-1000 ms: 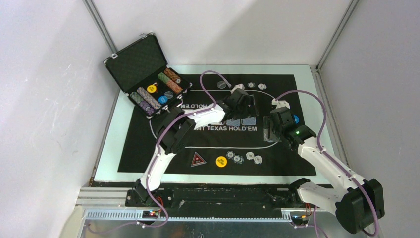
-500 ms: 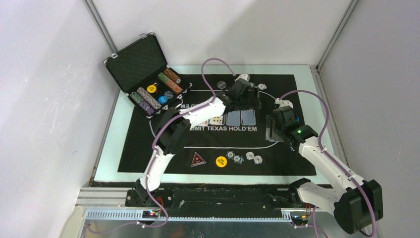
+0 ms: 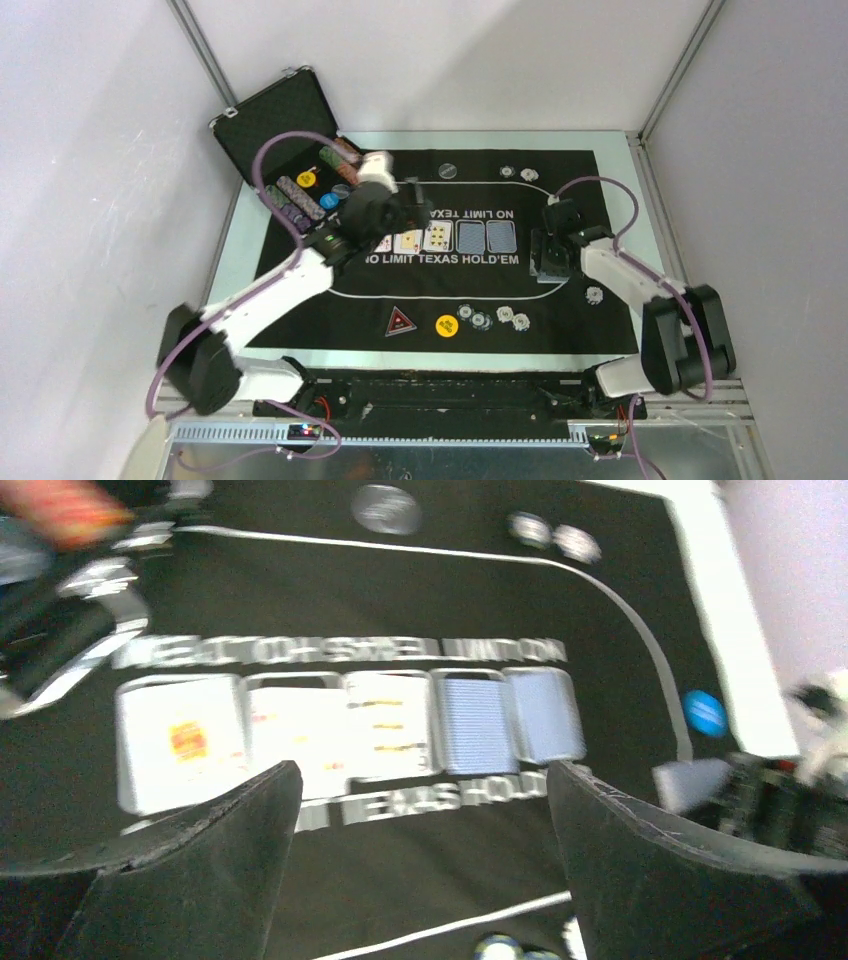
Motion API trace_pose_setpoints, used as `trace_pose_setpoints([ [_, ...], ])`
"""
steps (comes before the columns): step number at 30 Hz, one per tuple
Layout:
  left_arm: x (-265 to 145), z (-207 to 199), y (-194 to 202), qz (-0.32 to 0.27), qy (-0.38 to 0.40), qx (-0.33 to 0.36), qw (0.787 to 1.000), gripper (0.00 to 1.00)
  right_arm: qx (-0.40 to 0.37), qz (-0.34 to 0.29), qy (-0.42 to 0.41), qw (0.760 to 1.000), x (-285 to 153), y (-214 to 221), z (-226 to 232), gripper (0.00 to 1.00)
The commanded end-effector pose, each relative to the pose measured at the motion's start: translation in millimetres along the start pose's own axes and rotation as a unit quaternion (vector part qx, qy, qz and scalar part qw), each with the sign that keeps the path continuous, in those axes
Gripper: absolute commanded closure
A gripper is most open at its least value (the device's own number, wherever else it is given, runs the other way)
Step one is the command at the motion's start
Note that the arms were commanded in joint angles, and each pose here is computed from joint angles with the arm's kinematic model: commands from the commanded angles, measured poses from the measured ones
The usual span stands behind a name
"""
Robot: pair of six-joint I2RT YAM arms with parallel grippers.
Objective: Distribute texas hold em gaming equipment
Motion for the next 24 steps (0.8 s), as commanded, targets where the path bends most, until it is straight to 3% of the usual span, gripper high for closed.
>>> trace_pose_setpoints([
  [1, -53.2, 86.4, -5.8, -0.102, -0.151, -0.022, 0.983, 0.00, 0.021, -0.025, -0.025, 0.999, 16.7, -38.7, 10.8, 1.00],
  [9, -112.1, 147.7, 19.4, -0.185, -0.213, -0.067, 0.957, 0.00, 0.028, 0.015, -0.015, 0.999, 50.1, -46.9, 14.5, 0.95],
  [16, -125.6, 155.9, 17.3, -0.216, -0.220, -0.079, 0.948, 0.00, 0.035, 0.035, -0.012, 0.999, 64.0, -40.4, 15.8, 0.93],
  [20, -126.6, 158.2, 17.4, -0.223, -0.224, -0.081, 0.945, 0.00, 0.043, 0.049, -0.008, 0.998, 70.9, -35.4, 13.3, 0.82],
  [23, -125.5, 159.6, 17.5, -0.225, -0.229, -0.079, 0.944, 0.00, 0.051, 0.057, -0.002, 0.997, 74.0, -32.5, 11.3, 0.62],
  [24, -125.1, 160.0, 17.5, -0.223, -0.234, -0.078, 0.943, 0.00, 0.052, 0.057, 0.000, 0.997, 73.8, -31.6, 10.5, 0.60],
])
Point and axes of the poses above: each gripper's point midway between its finger pads, its own x axis out along the fingers, its own z axis along the line the jaws close on, y = z × x, the point moved 6 cm from there along -x, back along the fingers, and after that the axes turned 8 degrees about -x, right-handed, at the moved point
